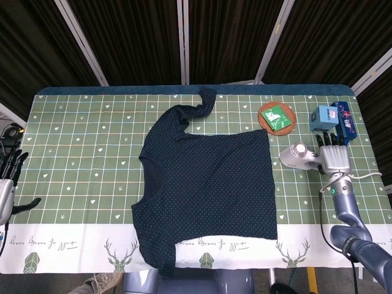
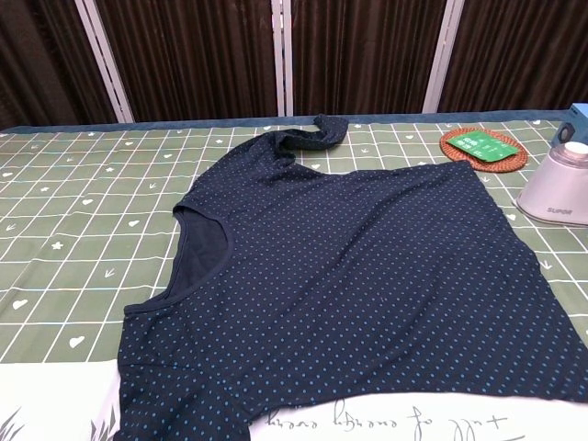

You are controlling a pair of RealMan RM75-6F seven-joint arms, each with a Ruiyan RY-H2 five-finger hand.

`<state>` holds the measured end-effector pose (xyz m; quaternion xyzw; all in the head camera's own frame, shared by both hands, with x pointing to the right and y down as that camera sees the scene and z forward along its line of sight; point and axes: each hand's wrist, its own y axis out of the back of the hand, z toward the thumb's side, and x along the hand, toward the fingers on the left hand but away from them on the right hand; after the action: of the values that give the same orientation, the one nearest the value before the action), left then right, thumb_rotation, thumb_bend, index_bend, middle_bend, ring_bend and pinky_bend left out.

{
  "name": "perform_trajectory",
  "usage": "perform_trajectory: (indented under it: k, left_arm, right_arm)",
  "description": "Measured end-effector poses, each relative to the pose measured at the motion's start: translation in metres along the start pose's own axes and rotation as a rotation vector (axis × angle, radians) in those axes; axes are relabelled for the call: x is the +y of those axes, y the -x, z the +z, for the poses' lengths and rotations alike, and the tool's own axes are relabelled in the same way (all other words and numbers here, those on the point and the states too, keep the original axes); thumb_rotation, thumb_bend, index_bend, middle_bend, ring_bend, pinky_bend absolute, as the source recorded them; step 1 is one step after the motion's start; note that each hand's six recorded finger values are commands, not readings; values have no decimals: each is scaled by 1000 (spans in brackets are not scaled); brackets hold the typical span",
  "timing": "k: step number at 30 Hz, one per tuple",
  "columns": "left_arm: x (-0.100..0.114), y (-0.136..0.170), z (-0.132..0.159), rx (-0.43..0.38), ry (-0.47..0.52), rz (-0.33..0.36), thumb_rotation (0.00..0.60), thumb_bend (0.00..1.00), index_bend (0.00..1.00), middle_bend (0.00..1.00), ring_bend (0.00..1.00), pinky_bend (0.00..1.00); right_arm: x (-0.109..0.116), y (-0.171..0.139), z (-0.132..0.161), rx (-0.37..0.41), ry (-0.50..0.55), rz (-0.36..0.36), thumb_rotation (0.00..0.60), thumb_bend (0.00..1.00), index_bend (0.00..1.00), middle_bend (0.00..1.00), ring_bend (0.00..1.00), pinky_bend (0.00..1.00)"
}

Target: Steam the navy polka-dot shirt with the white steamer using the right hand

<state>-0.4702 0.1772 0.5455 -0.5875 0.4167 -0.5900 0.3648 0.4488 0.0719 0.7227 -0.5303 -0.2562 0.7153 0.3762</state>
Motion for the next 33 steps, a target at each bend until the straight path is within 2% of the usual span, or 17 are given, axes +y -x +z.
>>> perform_trajectory:
  k: [4,7,9,11,16,18,20,24,27,33]
  left_arm:
    - [-1,-1,0,1,-1,-1,600,0,0,0,0,0]
    - [-1,-1,-1,4,-4,-1,600,0,0,0,0,0]
    - [-2,-1,-1,6,-5,-4,600,0,0,0,0,0]
    - [-3,-2,-1,8,-7,-6,600,0,0,0,0,0]
    - [-5,-3,-1,7,-8,-12,600,0,0,0,0,0]
    - [-5,-3,-1,6,-9,-12,600,0,0,0,0,0]
    - [-5,-3,-1,6,-10,-12,600,0,0,0,0,0]
    - [-5,-3,-1,8,-9,-12,600,0,0,0,0,0]
    - [-6,-3,-1,6,-9,-15,600,0,0,0,0,0]
    - [-5,-3,0,4,-1,-14,600,0,0,0,0,0]
  right_arm:
    - [0,6,0,-13,-15,-3,600,541,5,39,0,29]
    - [1,11,1,-22,-29,-2,600,589,56,111,38,100]
    - [0,14,2,-25,-34,-1,600,620,131,204,135,177]
    - [1,16,4,-23,-37,-1,600,640,188,276,206,207]
    - [-1,19,5,-15,-53,19,600,692,334,426,312,220]
    - [-4,21,5,-6,-60,38,600,737,475,541,406,292]
    - [-5,22,5,3,-64,48,600,786,563,610,491,403]
    - [-2,23,6,14,-55,40,600,821,632,626,604,668]
    - [0,23,6,27,-45,32,600,841,663,609,625,778]
    - [8,20,4,63,47,17,600,859,660,594,632,857]
